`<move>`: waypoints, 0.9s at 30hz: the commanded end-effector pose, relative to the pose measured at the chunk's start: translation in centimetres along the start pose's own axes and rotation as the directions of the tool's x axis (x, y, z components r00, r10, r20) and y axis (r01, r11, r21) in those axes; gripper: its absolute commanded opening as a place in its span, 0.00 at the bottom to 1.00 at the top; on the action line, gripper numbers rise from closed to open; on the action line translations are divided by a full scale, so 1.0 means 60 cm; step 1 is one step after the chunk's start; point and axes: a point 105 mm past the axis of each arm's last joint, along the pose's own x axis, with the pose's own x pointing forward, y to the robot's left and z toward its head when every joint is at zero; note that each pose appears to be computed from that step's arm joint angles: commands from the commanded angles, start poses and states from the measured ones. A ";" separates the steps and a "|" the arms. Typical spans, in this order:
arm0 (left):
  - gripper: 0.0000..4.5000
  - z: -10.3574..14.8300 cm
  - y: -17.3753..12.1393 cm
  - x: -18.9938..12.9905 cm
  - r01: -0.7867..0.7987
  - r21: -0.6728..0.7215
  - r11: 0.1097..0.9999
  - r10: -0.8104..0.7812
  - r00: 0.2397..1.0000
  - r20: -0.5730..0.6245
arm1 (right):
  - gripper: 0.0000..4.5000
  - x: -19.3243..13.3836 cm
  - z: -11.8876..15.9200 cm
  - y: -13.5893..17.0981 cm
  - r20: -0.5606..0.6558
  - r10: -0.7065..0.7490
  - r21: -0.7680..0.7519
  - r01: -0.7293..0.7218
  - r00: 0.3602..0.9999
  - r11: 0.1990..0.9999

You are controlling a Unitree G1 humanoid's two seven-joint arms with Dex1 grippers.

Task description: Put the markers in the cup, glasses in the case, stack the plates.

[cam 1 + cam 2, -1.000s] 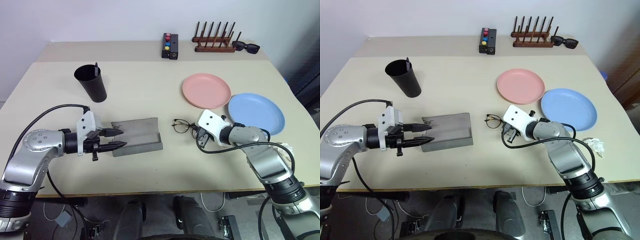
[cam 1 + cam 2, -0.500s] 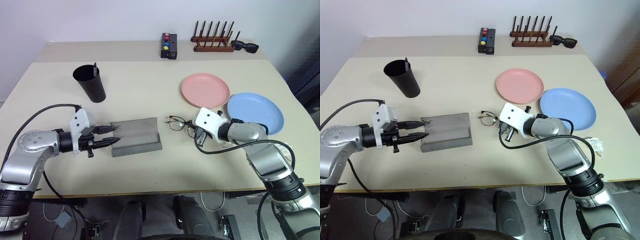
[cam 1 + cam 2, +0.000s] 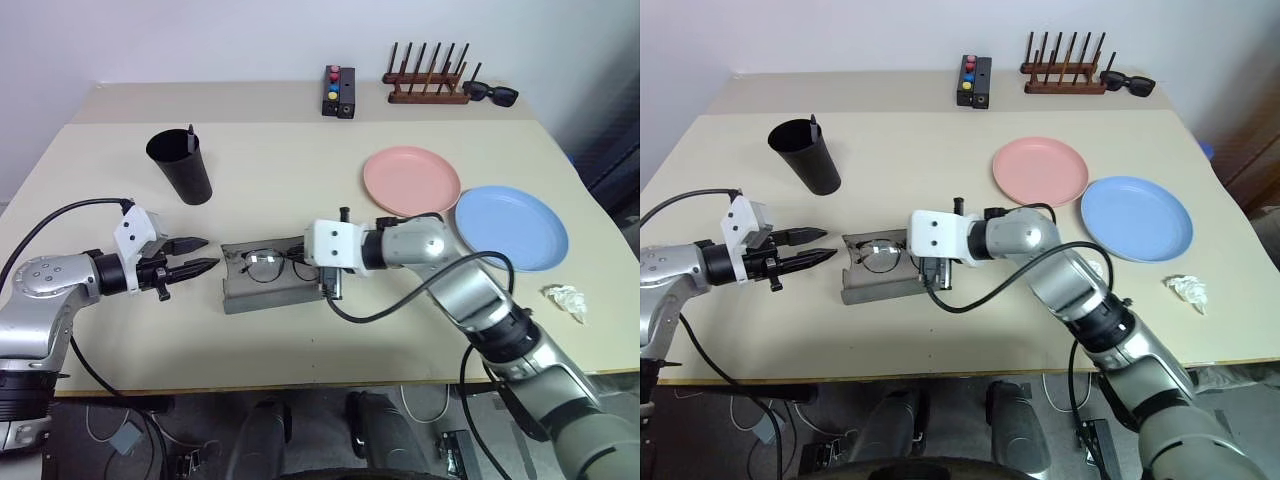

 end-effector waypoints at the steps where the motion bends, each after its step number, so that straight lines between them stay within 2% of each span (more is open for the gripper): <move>1: 0.44 0.013 0.010 -0.014 -0.027 0.045 0.999 0.027 1.000 0.001 | 0.01 0.023 0.017 -0.009 0.022 0.009 -0.073 -0.007 1.000 0.997; 8: 0.44 0.011 0.012 -0.022 -0.044 0.048 0.998 0.045 0.999 -0.011 | 0.01 0.051 0.015 0.014 0.012 0.095 -0.123 -0.093 0.995 0.988; 15: 0.44 0.012 0.006 -0.018 -0.039 0.048 0.998 0.039 0.999 -0.009 | 0.01 0.047 -0.006 0.026 -0.059 0.128 -0.125 -0.135 0.990 0.983; 20: 0.44 0.014 0.004 -0.011 -0.032 0.049 0.998 0.033 0.999 -0.002 | 0.01 0.047 -0.021 0.017 -0.106 0.094 -0.086 -0.103 0.990 0.991; 27: 0.44 0.016 0.004 -0.005 -0.024 0.055 0.998 0.024 1.000 0.003 | 0.01 0.044 -0.018 0.031 -0.109 0.136 -0.074 -0.144 0.985 0.987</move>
